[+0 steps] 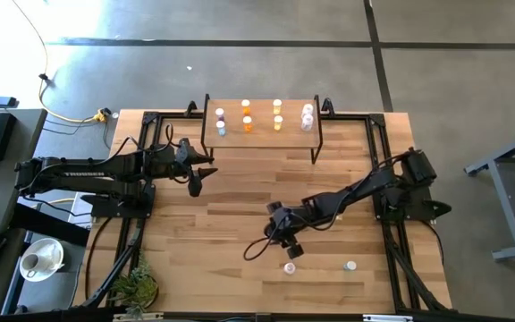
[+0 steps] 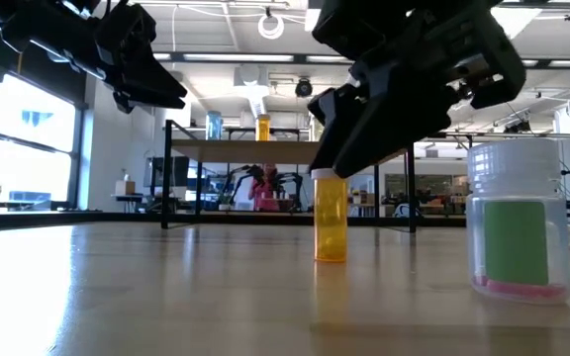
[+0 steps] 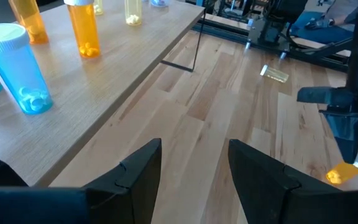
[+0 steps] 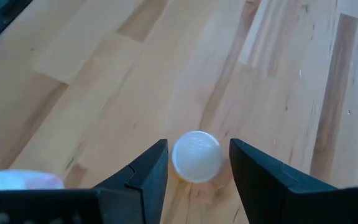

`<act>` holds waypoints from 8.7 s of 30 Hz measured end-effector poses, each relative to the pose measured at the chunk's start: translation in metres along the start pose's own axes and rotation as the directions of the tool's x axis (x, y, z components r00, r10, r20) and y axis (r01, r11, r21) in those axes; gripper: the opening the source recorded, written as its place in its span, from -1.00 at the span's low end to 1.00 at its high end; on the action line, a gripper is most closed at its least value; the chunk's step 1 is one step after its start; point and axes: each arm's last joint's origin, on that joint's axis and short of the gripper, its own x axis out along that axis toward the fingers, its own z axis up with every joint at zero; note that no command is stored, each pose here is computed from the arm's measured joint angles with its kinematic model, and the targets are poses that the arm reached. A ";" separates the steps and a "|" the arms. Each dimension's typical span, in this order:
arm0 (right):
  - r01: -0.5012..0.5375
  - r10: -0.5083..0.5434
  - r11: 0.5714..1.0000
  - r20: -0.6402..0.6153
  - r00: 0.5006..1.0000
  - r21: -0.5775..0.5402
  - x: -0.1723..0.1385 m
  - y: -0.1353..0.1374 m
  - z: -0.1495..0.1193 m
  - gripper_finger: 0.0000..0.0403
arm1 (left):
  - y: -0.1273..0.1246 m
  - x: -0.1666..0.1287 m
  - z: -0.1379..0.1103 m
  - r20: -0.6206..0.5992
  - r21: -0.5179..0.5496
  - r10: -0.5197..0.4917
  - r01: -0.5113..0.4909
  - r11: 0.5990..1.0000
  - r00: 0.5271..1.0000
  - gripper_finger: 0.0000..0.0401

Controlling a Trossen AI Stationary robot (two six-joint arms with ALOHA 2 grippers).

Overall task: Pick and place medicine bottles onto shelf by color
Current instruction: Put the orange pill bottle on the shelf aligned with the other orange pill bottle, then put the blue pill bottle on the shelf aligned with the other blue pill bottle

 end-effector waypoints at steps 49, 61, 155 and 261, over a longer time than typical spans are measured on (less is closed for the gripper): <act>0.158 -0.171 0.982 0.133 0.976 0.107 -0.016 -0.073 0.049 -0.51 | 0.000 0.000 0.000 -0.001 0.002 0.004 -0.004 1.000 1.000 -0.13; 0.359 -0.378 0.913 0.071 0.923 0.195 -0.072 -0.152 0.077 -0.51 | 0.001 0.000 -0.006 -0.060 0.011 0.015 -0.014 1.000 0.998 -0.13; 0.268 -0.209 0.937 -0.253 0.945 0.224 -0.140 -0.116 0.089 -0.24 | 0.003 -0.001 -0.013 -0.130 0.022 0.029 -0.026 0.999 0.991 -0.13; 0.432 -0.165 0.324 -0.399 0.902 0.842 -0.090 0.270 -0.129 -0.24 | -0.018 -0.004 -0.011 -0.082 -0.114 -0.069 0.059 0.992 0.994 -0.13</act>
